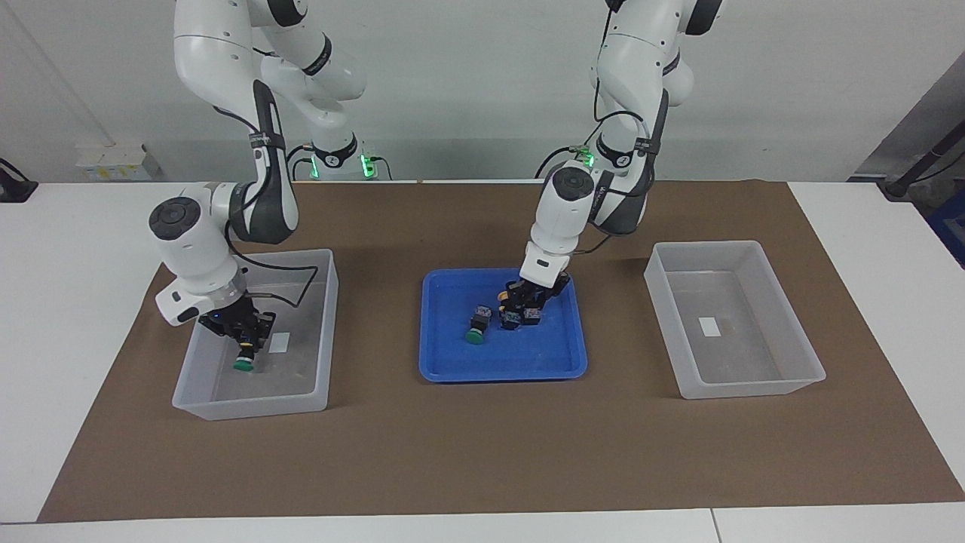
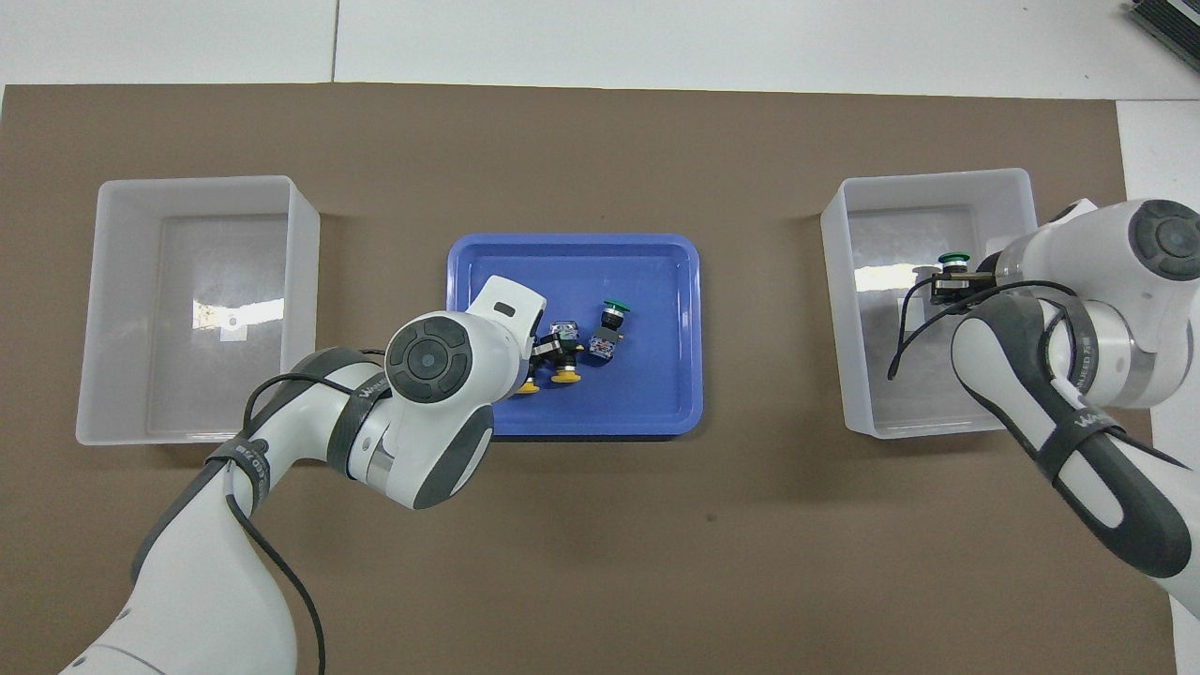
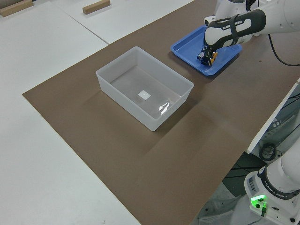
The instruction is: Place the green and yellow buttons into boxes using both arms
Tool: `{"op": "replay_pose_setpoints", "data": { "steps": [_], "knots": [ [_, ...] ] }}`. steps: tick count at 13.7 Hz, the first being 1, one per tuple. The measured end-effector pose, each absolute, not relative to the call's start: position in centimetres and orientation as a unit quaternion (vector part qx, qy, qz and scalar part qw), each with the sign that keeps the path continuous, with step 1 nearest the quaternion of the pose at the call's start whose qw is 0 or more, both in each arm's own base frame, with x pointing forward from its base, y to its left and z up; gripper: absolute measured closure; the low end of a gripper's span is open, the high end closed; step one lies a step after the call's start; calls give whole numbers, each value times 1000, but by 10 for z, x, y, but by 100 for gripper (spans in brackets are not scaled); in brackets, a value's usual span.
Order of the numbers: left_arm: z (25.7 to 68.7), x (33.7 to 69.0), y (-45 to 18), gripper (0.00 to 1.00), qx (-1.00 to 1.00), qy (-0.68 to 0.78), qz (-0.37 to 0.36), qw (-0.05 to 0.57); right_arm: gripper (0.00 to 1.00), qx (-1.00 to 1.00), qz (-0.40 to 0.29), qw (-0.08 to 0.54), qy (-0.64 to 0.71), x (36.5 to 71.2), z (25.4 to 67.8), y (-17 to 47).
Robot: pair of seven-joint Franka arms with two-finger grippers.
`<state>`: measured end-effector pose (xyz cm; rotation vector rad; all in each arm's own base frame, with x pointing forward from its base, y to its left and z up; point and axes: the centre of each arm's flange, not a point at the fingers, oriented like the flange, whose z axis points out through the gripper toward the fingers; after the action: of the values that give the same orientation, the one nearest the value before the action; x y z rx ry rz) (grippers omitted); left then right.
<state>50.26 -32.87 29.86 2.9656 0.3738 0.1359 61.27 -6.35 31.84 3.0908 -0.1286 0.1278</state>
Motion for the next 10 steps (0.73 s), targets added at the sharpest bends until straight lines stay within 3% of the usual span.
{"op": "replay_pose_setpoints", "data": {
  "steps": [3,6,10],
  "knots": [
    [298,502,-328,55,989,119,46,74,55,998,43,23,-41,613,320,-63],
    [298,502,-328,55,989,117,46,74,46,998,52,23,-38,617,330,-60],
    [302,510,-322,55,988,125,50,75,1,996,82,23,-28,618,371,-41]
  ]
}}
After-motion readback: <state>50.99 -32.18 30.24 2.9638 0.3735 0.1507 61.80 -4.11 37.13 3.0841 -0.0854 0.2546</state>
